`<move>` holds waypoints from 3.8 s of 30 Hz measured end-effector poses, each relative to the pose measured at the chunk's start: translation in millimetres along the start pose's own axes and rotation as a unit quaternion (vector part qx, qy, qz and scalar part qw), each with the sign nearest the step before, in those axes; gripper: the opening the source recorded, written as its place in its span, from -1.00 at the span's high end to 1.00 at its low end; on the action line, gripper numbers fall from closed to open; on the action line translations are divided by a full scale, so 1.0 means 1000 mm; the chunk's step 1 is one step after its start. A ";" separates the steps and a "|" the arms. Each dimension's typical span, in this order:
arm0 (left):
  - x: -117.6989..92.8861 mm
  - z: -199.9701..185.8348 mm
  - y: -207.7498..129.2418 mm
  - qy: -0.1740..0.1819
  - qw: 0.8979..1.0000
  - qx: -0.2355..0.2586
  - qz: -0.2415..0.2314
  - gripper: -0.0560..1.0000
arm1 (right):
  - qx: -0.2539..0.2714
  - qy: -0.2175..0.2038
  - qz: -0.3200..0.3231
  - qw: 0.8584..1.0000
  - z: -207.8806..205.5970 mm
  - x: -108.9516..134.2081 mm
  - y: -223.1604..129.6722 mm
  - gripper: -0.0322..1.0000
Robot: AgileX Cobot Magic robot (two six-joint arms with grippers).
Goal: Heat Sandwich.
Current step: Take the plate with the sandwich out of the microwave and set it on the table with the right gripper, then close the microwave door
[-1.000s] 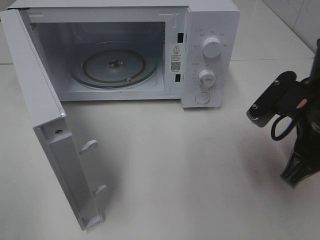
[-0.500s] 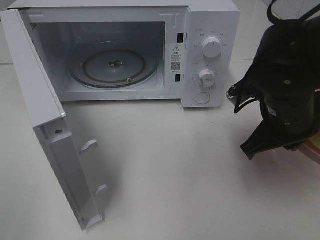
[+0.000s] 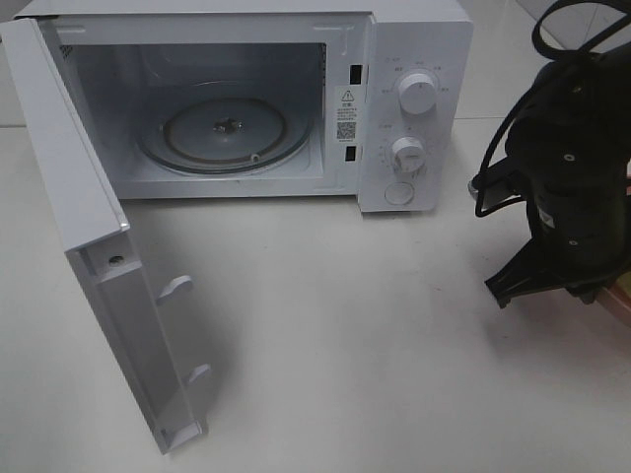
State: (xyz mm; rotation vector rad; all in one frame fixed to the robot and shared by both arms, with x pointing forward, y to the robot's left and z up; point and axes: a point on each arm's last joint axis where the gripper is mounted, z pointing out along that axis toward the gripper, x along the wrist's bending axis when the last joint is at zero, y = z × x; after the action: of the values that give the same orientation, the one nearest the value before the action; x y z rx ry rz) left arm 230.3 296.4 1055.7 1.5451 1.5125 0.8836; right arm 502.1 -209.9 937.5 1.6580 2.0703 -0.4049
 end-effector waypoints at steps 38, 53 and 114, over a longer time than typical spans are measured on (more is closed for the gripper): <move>0.000 0.000 0.000 0.000 1.000 0.000 0.000 -0.95 | 0.052 -0.004 -0.045 0.998 0.056 0.034 0.007 0.77; 0.000 0.000 0.000 0.000 1.000 0.000 0.000 -0.95 | 0.052 -0.004 -0.045 0.998 0.056 0.034 0.007 0.69; 0.000 0.000 0.000 0.000 1.000 0.000 0.000 -0.95 | -0.247 0.193 -0.017 0.949 -0.140 -0.087 -0.096 -0.53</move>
State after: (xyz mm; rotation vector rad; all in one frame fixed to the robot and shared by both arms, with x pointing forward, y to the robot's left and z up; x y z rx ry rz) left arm 230.3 296.4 1055.7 1.5451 1.5125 0.8836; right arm 400.8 -236.3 1097.1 1.4690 2.2272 0.4390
